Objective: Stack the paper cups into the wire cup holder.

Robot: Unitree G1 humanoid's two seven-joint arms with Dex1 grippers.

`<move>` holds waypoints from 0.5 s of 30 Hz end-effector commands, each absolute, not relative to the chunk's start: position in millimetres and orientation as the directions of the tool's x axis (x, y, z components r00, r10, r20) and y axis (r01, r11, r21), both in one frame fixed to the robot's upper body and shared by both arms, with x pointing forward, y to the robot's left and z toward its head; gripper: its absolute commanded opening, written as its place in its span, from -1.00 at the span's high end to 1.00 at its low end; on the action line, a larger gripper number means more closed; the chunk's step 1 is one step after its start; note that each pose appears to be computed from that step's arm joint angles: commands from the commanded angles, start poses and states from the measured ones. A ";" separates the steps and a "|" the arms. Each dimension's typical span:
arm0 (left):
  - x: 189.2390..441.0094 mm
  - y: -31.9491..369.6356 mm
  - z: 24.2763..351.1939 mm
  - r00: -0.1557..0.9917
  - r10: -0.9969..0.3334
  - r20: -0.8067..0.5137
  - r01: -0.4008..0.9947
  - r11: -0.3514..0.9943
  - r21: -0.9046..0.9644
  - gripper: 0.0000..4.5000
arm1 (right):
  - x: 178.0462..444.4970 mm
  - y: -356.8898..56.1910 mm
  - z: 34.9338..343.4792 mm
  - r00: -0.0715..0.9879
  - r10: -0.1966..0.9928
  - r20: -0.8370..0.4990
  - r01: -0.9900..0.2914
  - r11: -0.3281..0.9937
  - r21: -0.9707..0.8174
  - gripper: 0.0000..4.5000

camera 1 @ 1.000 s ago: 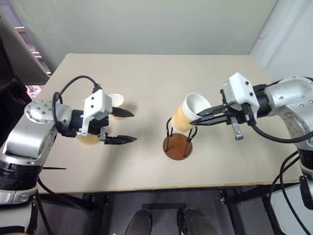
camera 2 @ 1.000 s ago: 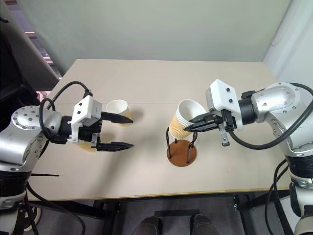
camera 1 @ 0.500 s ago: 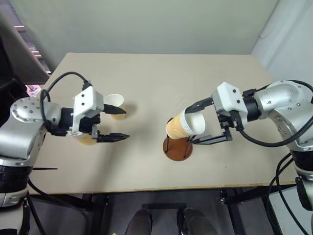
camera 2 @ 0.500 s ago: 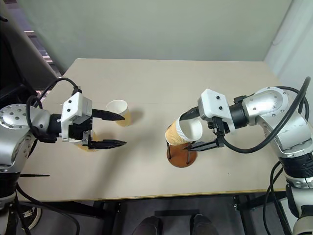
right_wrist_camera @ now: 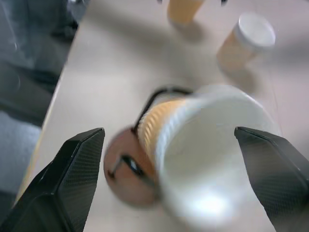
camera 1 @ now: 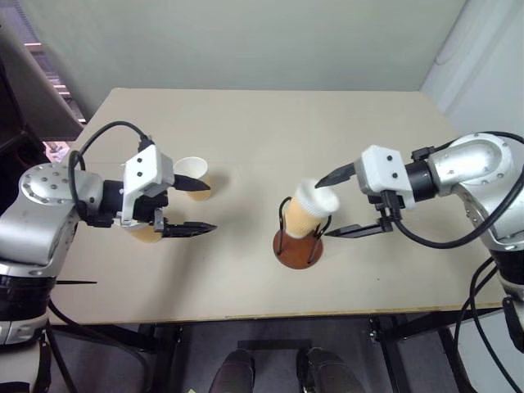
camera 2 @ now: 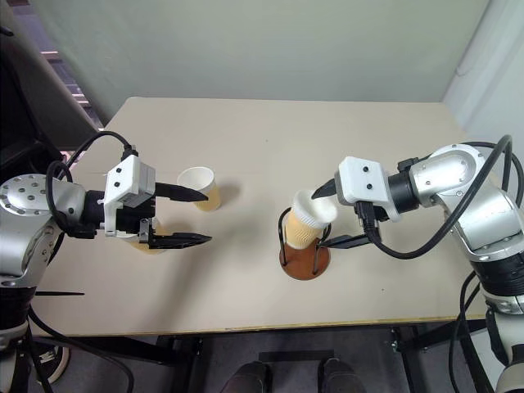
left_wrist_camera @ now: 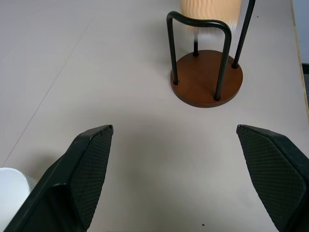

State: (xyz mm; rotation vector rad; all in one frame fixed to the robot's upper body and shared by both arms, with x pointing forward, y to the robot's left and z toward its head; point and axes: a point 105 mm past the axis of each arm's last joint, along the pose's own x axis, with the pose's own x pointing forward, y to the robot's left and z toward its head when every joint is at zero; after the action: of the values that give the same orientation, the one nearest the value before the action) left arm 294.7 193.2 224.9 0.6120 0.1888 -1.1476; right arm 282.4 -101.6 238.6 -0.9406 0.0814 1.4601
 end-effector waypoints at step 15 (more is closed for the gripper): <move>275.4 277.1 252.3 0.545 -0.560 -0.624 0.837 0.315 0.448 -0.96 | 255.2 -170.0 329.2 0.201 0.967 -0.154 -0.886 0.113 -0.449 -0.98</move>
State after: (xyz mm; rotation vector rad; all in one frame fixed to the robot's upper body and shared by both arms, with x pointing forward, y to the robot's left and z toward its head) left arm 280.2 270.3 248.0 0.7727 0.3711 -0.9524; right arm 267.4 -176.9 322.3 -0.5217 -0.1462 1.3243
